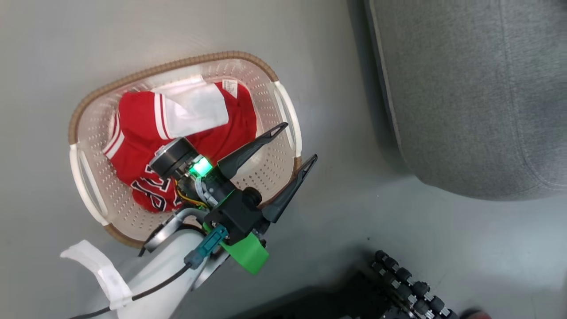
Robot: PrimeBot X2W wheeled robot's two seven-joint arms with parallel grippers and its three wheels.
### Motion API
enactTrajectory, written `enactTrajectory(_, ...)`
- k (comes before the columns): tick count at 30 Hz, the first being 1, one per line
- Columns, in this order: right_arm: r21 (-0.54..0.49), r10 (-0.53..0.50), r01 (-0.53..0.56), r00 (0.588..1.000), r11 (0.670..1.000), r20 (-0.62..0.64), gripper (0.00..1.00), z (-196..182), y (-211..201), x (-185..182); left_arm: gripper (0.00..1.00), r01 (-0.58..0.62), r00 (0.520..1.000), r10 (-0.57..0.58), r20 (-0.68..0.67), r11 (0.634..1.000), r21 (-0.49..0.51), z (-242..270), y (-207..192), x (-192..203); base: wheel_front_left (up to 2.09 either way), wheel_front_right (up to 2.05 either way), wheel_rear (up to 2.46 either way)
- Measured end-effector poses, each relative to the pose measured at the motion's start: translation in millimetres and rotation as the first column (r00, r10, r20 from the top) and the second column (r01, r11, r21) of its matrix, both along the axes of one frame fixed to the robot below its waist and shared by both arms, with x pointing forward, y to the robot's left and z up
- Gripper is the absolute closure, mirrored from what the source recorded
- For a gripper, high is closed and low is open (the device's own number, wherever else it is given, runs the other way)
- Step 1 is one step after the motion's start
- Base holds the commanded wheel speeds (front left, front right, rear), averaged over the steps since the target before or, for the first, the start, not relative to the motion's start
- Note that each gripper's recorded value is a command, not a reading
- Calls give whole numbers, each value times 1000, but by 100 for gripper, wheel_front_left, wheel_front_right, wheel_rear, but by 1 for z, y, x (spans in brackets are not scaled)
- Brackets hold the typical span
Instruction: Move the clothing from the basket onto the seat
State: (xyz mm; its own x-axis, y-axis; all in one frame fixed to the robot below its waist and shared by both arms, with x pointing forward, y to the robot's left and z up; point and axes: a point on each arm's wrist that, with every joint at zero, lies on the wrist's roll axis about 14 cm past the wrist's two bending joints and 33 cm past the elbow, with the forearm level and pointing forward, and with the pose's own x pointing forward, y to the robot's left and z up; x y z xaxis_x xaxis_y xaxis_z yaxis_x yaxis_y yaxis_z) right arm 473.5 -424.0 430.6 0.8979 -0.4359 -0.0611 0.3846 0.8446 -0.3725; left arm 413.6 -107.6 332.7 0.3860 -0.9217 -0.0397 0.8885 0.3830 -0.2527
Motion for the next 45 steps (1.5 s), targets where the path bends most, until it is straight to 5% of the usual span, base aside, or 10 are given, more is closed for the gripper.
enactTrajectory(10,110,-48,53,998,992,-41,0,-6,21,-72,0,-141,990,139,-39,989,-53,58,1,-3,0,0,0)
enactTrajectory(18,249,123,-111,992,962,-32,0,-15,98,-82,0,-354,930,353,-102,935,16,72,51,-14,0,0,0)
enactTrajectory(25,351,310,-315,948,882,73,0,1,179,-81,0,-580,810,582,-74,813,45,93,119,-22,0,0,0)
enactTrajectory(33,385,465,-530,848,755,255,0,49,254,-91,0,-756,655,756,26,654,27,125,190,-45,0,0,0)
enactTrajectory(45,308,519,-683,715,663,468,0,123,294,-122,0,-865,467,872,145,485,-132,190,246,-83,0,0,0)
